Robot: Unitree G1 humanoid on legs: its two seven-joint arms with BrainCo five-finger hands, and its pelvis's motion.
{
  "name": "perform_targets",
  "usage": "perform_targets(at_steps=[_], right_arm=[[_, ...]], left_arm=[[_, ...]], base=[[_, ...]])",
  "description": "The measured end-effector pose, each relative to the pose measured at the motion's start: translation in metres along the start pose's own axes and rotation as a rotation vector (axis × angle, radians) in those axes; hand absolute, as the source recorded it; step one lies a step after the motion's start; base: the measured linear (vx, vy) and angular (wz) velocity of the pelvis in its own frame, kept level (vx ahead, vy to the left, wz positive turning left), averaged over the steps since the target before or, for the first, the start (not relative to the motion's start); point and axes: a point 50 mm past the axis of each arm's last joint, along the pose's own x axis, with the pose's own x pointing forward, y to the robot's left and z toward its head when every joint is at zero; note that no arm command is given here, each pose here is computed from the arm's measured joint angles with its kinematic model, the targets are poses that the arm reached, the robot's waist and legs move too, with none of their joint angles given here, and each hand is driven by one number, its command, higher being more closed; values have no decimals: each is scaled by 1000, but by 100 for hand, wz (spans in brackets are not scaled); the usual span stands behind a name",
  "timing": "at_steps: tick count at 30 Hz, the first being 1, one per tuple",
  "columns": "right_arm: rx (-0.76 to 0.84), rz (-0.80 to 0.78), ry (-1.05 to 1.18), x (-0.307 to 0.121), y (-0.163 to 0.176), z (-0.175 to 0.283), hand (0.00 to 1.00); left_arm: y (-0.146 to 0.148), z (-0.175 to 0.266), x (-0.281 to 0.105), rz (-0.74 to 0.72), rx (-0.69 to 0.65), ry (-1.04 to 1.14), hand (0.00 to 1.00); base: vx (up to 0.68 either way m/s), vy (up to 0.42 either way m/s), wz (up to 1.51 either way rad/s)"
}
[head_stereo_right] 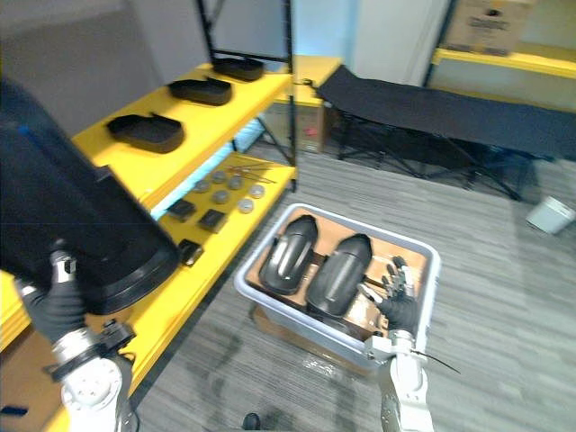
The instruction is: Walk over and take plastic housings, then place them on the shelf
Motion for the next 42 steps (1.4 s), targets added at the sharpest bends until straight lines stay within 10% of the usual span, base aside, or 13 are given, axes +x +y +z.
perform_targets(at_steps=[12,28,42], right_arm=[[-136,-78,-87,-8,-34,32,0],[-15,-155,-143,-8,-15,26,0],[-73,-315,-290,-26,-42,41,0]], left_arm=[[-35,5,-5,-261,-205,-24,100],[-40,-1,-7,-301,-158,-22,100],[-109,15,10,-503,-273,-132,100]], base=[[2,2,128],[12,102,0],[325,-3,68]])
